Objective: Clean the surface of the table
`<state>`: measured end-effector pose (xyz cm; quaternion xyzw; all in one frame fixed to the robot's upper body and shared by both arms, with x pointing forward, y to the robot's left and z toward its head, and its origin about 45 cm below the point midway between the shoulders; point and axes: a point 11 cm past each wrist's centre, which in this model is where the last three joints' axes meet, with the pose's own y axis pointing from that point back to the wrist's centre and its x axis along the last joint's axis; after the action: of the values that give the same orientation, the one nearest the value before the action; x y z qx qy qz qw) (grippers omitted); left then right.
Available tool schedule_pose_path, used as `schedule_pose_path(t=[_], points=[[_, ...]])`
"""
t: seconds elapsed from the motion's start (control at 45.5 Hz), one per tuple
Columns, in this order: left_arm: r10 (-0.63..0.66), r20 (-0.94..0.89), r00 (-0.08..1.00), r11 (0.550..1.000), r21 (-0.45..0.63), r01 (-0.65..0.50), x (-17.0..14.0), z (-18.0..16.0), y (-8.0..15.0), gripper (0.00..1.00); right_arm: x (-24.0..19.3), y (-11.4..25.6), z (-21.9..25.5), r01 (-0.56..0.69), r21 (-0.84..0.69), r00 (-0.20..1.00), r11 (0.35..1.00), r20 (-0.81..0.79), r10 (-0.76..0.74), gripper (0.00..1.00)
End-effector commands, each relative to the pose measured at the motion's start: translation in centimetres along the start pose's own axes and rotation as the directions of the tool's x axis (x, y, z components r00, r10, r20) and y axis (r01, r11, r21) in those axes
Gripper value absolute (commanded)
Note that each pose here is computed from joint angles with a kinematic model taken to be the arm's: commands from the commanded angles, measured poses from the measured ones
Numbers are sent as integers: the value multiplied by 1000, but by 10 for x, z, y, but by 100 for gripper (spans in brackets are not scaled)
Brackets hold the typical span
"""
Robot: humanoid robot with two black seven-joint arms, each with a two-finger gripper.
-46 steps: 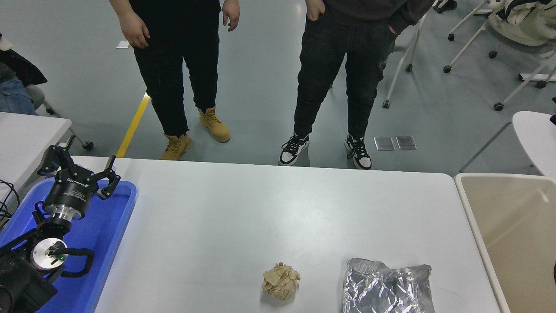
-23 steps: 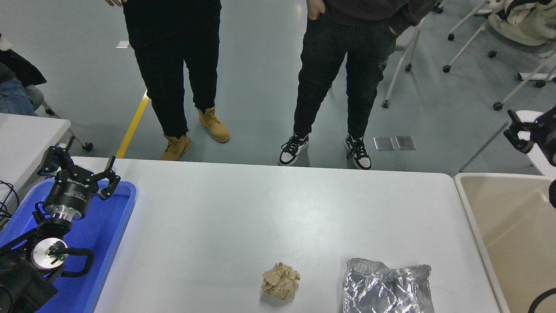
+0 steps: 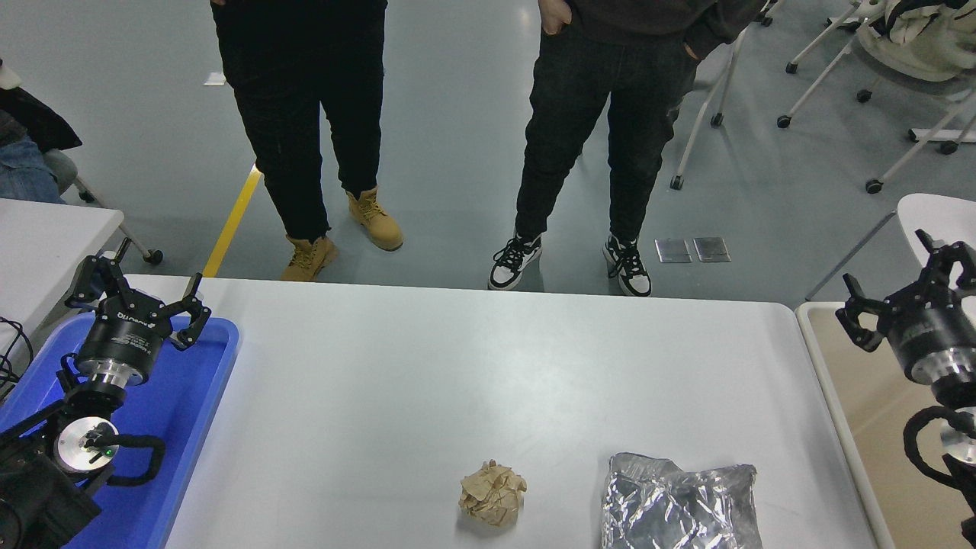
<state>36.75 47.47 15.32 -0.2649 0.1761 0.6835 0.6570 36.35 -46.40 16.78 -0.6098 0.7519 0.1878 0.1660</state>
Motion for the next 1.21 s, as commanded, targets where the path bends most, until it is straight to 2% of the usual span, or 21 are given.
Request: schedule_pose_path(t=[0.0,0.44,0.703,0.813,0.989,1.187], points=[[1,0,1000,1000,1,-1,0,0,0,100,-6,7,21,7,-7,999,1000,36,-7,100],[0,0,1000,1000,0,0,0,0,0,100,-4,9,29,-4,-26,1000,1000,31,5,100],[0,0,1000,1000,0,0,0,0,0,100,-10,-1,18,0,-11,1000,1000,18,0,99],[0,0,1000,1000,0,0,0,0,0,100,-5,-10,8,-30,-12,999,999,-19,30,99],[0,0,1000,1000,0,0,0,0,0,100,8,-30,-19,-100,-21,976,995,-197,94,99],[0,0,1000,1000,0,0,0,0,0,100,11,-37,-58,-96,33,970,995,-222,101,99]])
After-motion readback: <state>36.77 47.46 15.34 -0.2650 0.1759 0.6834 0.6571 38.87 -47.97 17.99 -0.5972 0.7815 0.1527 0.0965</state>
